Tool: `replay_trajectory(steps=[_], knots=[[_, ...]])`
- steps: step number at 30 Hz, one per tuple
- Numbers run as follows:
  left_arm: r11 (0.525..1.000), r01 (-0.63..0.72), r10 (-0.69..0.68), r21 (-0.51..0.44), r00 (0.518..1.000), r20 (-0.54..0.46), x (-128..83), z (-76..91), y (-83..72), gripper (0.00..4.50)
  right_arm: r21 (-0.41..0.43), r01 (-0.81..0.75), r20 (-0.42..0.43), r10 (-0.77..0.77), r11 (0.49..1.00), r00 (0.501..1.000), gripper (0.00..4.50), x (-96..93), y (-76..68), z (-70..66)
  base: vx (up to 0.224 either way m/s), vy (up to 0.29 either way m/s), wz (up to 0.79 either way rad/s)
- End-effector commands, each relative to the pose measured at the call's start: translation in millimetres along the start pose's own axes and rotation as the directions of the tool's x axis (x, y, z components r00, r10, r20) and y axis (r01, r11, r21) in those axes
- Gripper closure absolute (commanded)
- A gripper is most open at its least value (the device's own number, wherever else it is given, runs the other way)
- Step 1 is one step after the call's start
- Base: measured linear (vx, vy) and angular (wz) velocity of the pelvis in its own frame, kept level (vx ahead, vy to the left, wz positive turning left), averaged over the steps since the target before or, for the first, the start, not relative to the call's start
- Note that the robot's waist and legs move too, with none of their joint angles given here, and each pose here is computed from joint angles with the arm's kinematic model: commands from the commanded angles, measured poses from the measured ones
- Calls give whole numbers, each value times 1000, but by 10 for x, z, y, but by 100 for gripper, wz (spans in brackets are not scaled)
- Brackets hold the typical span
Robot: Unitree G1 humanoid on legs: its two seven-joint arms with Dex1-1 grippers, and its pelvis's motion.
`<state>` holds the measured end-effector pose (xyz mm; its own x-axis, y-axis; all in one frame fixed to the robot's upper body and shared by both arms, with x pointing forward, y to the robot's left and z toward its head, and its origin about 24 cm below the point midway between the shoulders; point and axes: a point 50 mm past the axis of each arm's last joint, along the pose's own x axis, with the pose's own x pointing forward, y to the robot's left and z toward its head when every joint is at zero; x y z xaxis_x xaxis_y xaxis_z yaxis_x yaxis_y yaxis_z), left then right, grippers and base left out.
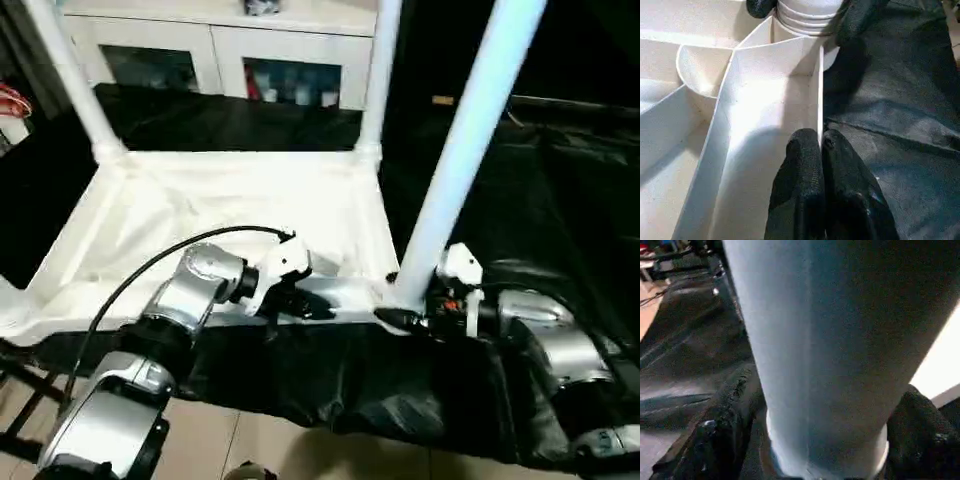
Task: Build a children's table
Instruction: Rotate leg to tighten
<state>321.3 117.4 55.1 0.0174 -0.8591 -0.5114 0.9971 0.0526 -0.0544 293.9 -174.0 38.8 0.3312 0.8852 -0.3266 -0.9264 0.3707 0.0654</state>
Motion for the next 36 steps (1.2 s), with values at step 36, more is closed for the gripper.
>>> replay_trajectory(steps=[36], knots=[[943,-327,332,-55,937,111,572,386,194,450,209,644,27,-663,736,748,59,845,-16,-41,0,0,0]])
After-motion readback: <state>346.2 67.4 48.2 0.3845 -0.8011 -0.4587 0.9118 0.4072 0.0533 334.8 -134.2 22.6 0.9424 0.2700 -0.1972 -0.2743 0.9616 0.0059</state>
